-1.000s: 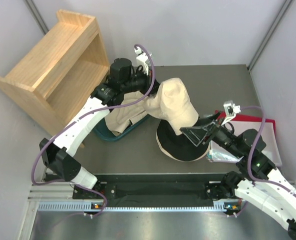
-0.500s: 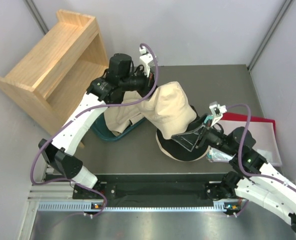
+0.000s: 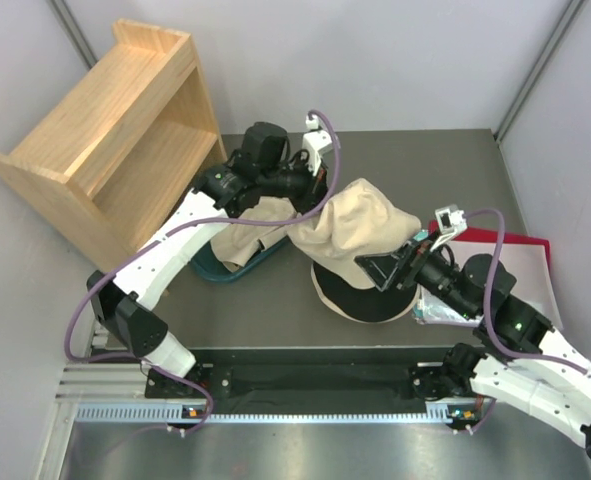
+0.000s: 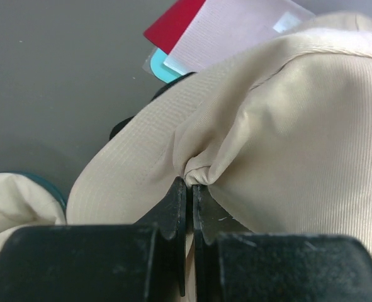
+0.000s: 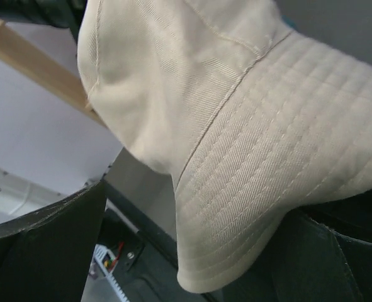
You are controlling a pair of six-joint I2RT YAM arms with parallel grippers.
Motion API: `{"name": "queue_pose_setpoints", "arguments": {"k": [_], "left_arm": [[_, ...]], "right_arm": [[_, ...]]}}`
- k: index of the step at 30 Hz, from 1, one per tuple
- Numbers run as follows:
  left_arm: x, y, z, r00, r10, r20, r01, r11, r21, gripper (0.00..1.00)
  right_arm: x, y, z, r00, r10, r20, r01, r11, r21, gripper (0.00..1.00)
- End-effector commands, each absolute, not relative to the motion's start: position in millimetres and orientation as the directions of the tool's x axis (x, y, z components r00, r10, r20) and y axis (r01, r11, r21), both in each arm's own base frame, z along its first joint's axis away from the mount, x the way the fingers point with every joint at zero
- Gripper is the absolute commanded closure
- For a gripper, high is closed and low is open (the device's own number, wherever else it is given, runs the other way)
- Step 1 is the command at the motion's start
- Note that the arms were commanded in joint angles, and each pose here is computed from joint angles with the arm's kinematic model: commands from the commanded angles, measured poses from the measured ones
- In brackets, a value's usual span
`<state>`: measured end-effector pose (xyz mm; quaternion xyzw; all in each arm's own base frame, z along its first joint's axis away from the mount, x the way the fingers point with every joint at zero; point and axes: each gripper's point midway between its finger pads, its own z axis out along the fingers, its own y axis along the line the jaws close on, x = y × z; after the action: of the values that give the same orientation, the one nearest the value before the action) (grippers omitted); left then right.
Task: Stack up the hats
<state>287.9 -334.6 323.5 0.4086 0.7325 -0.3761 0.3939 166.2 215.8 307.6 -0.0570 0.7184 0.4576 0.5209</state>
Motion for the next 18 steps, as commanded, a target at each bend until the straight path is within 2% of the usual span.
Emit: {"name": "queue_pose_setpoints", "arguments": {"k": [1,6,16,18], "left_arm": [[287.6,-349.6,333.9,-0.254,0.277,-0.927,0.934,0.319,-0.161,1.00],[279.7,-350.3,333.4,-0.193,0.278,-0.941,0.958,0.259,-0.120,1.00],[284.0,-351.0,321.2,-0.159,0.297,-0.942,0.964,0.251,-0.084,1.00],[286.0,-350.5,319.0,-0.160,0.301,-0.940,0.963,0.257,-0.082,1.00]], "right_arm": [[186.9,176.7,317.0,-0.352,0.394,-0.849,-0.425,0.742,0.519,0.00],[205.4,133.9,313.0,-0.262,0.374,-0.889,-0.241,0.867,0.436,0.00],[233.5,122.8,331.4,-0.194,0.317,-0.928,-0.179,0.919,0.352,0.01],[238.8,126.2,332.2,-0.197,0.316,-0.928,-0.213,0.910,0.355,0.00]]}}
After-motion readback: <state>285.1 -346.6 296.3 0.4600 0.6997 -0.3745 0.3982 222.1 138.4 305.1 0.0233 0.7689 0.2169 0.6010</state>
